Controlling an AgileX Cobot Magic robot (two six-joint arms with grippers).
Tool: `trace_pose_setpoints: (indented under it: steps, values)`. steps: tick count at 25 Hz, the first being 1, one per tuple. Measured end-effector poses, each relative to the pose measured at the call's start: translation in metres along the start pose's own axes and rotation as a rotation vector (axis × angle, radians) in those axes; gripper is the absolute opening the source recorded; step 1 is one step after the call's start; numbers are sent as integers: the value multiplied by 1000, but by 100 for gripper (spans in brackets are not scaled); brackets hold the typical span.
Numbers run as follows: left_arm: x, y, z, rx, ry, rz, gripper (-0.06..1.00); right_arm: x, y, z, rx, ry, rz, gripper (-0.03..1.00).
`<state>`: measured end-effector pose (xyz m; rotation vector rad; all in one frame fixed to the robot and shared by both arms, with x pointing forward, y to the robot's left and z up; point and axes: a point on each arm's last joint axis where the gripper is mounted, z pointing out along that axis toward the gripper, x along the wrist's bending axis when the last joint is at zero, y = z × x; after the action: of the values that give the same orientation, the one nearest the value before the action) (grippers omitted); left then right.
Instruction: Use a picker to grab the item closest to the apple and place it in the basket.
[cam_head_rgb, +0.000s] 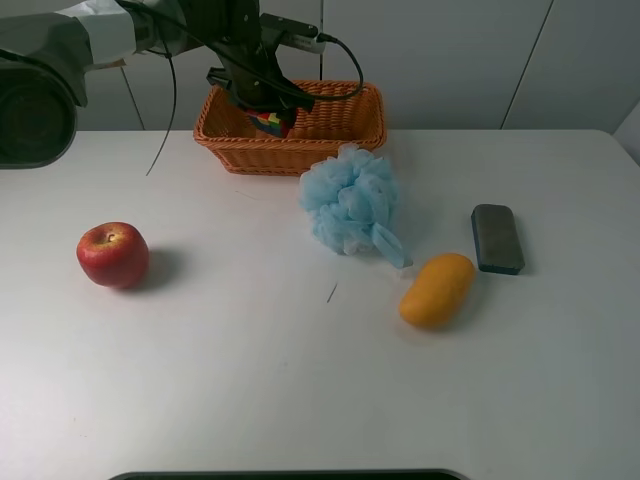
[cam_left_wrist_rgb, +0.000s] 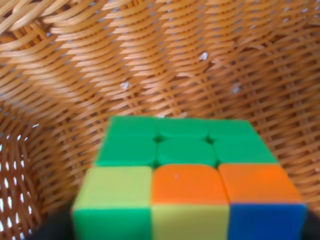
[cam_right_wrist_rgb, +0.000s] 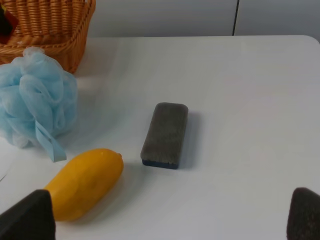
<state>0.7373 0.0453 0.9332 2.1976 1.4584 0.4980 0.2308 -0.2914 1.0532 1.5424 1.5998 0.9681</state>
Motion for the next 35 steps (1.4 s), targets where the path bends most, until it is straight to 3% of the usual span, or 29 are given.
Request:
trace_pose_setpoints:
  steps: [9, 14, 23, 29, 35]
  values:
    - [1, 15, -23, -1, -15, -42, 73, 0, 0, 0, 0, 0, 0, 70]
    - [5, 27, -71, 63, -8, -53, 73, 0, 0, 0, 0, 0, 0, 70]
    - [9, 47, -173, -51, -77, -24, 74, 0, 0, 0, 0, 0, 0, 70]
    - [15, 11, -233, 31, -89, 2, 74, 0, 0, 0, 0, 0, 0, 70]
    - [28, -68, -313, 90, -83, 39, 74, 0, 0, 0, 0, 0, 0, 70]
